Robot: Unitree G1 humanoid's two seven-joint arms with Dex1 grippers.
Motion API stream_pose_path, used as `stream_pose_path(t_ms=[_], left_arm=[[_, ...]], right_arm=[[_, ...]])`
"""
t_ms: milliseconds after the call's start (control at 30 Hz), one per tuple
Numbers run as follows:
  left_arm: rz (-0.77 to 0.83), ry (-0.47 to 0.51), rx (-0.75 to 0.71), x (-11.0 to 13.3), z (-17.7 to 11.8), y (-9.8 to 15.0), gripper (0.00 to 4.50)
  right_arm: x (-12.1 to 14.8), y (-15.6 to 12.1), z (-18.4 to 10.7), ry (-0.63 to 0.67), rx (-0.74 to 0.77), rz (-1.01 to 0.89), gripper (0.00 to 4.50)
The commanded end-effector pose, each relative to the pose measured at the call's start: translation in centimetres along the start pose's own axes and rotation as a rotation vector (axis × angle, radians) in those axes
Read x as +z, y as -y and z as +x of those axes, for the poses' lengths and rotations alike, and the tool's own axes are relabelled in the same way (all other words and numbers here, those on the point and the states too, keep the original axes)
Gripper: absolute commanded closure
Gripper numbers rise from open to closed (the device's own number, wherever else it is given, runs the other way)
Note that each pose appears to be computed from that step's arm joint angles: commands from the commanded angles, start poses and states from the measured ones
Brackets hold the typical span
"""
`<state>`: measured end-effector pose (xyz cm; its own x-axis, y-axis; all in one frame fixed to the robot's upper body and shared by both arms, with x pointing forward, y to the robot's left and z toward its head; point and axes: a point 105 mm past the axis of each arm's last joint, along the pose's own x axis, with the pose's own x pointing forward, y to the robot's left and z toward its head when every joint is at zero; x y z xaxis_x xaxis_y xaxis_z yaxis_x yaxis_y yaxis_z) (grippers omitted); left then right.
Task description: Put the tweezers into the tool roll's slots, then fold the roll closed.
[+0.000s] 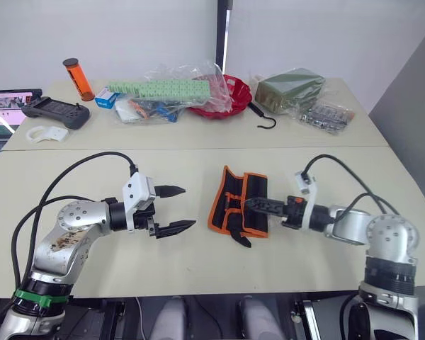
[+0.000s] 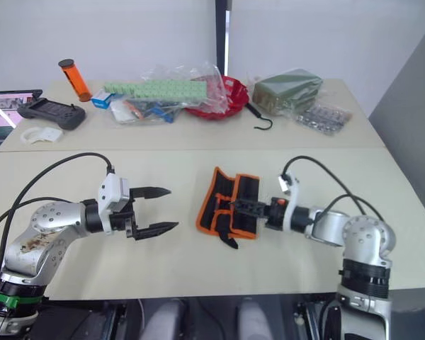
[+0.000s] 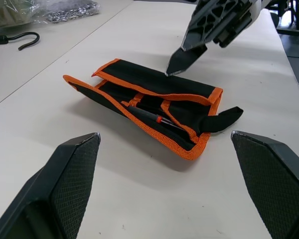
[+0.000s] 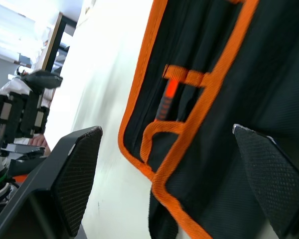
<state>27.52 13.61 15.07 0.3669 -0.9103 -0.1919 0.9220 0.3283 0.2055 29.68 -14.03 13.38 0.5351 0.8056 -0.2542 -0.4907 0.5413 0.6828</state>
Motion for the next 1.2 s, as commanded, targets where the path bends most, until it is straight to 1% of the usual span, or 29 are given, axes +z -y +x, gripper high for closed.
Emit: stream_pose_path(t_ms=[33,100,167,200,233,267,333,400,500,633,667,700,767,900,1000,1100,1200], left_arm=[[0.037,0.013,-0.008,0.8,0.0,-0.1,0.0],[0.039,0.012,-0.008,0.8,-0.1,-0.2,0.0],[0.04,0.011,-0.009,0.8,-0.1,-0.3,0.0],[0.041,0.011,-0.009,0.8,-0.1,-0.3,0.0],[0.042,0.011,-0.01,0.8,-0.1,-0.3,0.0],[0.045,0.011,-0.01,0.9,-0.1,-0.3,0.0],[0.05,0.013,-0.012,0.9,0.0,-0.2,0.0],[0.05,0.013,-0.015,0.8,0.1,-0.1,0.0],[0.034,0.016,-0.013,0.8,0.2,0.0,0.0],[-0.025,0.024,0.001,0.5,0.3,0.1,0.0],[-0.049,0.019,0.01,0.2,0.4,0.1,0.0],[-0.077,0.015,0.018,0.0,0.4,0.2,0.0],[-0.126,0.007,0.035,-0.4,0.5,0.1,0.0],[-0.317,0.004,0.098,-1.5,1.4,0.1,0.0],[-0.438,0.018,0.134,-1.5,2.7,0.1,0.0],[-0.562,0.014,0.168,-2.2,3.9,0.3,0.0],[-0.606,0.005,0.173,-2.5,5.0,0.8,0.0]], right_arm=[[1.7,-2.6,-1.3,0.043,0.078,-0.135,0.03],[1.8,-2.8,-1.7,0.036,0.047,-0.239,0.03],[1.3,-2.5,-1.8,-0.005,-0.018,-0.362,0.03],[1.5,-2.7,-1.7,0.033,-0.016,-0.42,0.03],[2.0,-2.9,-1.7,0.08,-0.032,-0.536,0.03],[2.0,-2.7,-1.6,0.083,-0.051,-0.592,0.27],[0.4,-1.6,-1.0,-0.038,-0.038,-0.7,0.88],[-0.6,-0.5,-0.6,-0.096,-0.025,-0.762,1.55],[-1.5,0.7,0.3,-0.122,-0.014,-0.874,2.56],[-2.7,1.6,1.0,-0.138,0.022,-0.898,3.92],[-2.9,2.2,1.0,-0.146,0.004,-0.906,4.3],[-3.2,2.9,1.1,-0.158,-0.011,-0.908,4.46],[-3.7,3.7,1.1,-0.176,-0.028,-0.91,4.46],[-5.4,5.2,1.0,-0.241,-0.058,-0.916,4.46],[-5.6,5.3,1.0,-0.249,-0.066,-0.902,4.46],[-6.0,5.4,1.1,-0.254,-0.071,-0.899,4.46],[-6.2,5.2,1.2,-0.253,-0.067,-0.893,4.46]])
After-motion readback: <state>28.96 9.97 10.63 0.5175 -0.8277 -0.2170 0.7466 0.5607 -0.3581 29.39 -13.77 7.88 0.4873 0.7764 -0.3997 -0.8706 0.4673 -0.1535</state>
